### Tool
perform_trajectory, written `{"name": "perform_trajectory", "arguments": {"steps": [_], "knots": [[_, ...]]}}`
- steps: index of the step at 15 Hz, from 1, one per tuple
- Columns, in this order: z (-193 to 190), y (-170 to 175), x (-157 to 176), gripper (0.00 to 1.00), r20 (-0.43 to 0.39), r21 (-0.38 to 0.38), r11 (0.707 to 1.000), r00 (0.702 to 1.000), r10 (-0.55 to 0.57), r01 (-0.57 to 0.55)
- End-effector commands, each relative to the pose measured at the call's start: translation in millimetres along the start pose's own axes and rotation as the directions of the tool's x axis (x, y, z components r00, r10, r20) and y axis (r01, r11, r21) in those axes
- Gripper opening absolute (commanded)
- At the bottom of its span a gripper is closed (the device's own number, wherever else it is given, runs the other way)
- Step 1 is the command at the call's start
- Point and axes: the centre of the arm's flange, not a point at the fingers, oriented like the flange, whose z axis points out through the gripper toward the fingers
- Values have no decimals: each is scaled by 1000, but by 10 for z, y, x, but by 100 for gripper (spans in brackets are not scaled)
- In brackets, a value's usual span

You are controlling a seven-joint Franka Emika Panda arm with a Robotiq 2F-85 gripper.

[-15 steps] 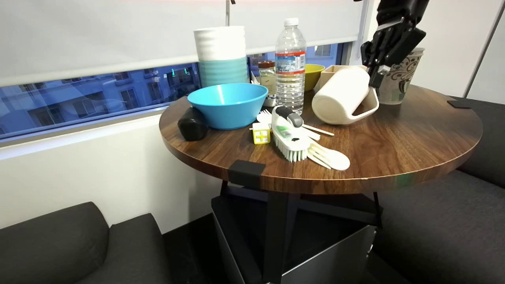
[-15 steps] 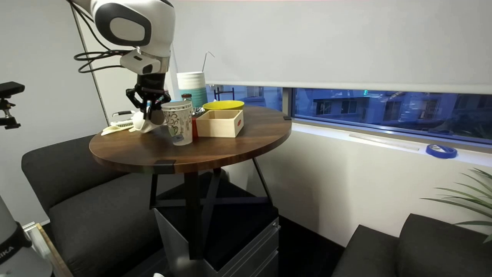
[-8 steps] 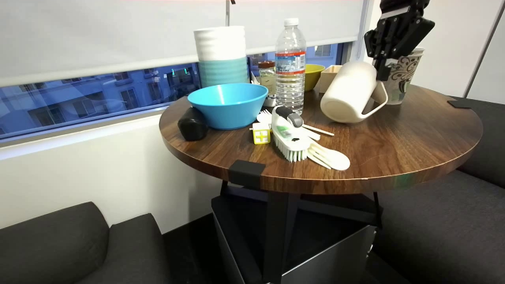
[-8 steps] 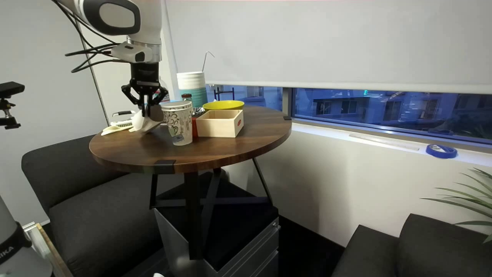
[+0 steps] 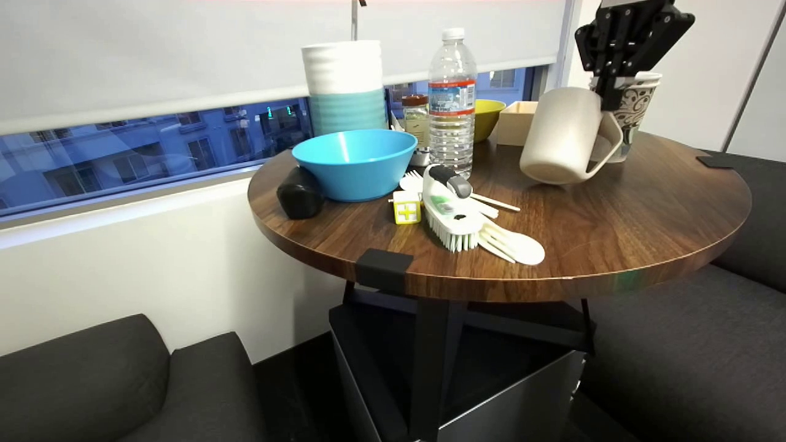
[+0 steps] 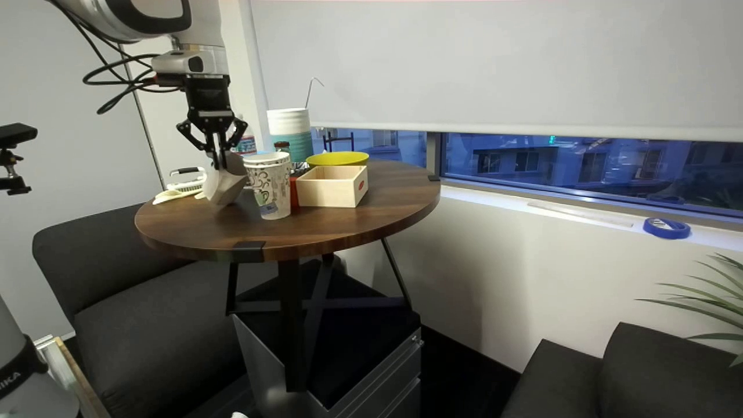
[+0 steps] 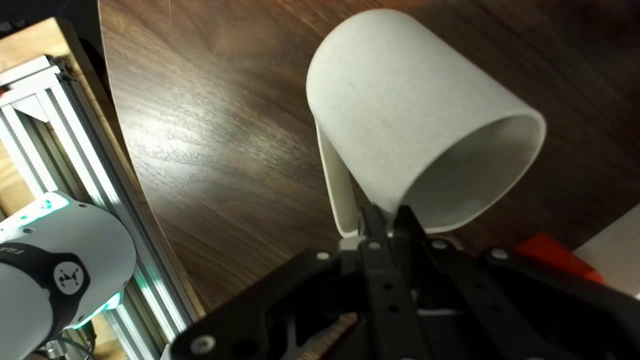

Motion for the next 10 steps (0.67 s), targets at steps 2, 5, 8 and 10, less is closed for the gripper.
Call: {"name": "perform_trajectory", "arguments": {"steps": [2,5,8,10], "knots": [[-127,124,-135,3,-103,72,997,994,-25,32],[-137,189,-254,3,-192,113,992,981,-26,49],[-115,243,-367,3,-224,131,990,974,-29,59],[-109,273,-420,3,-235,127,989,971,-41,72]]}}
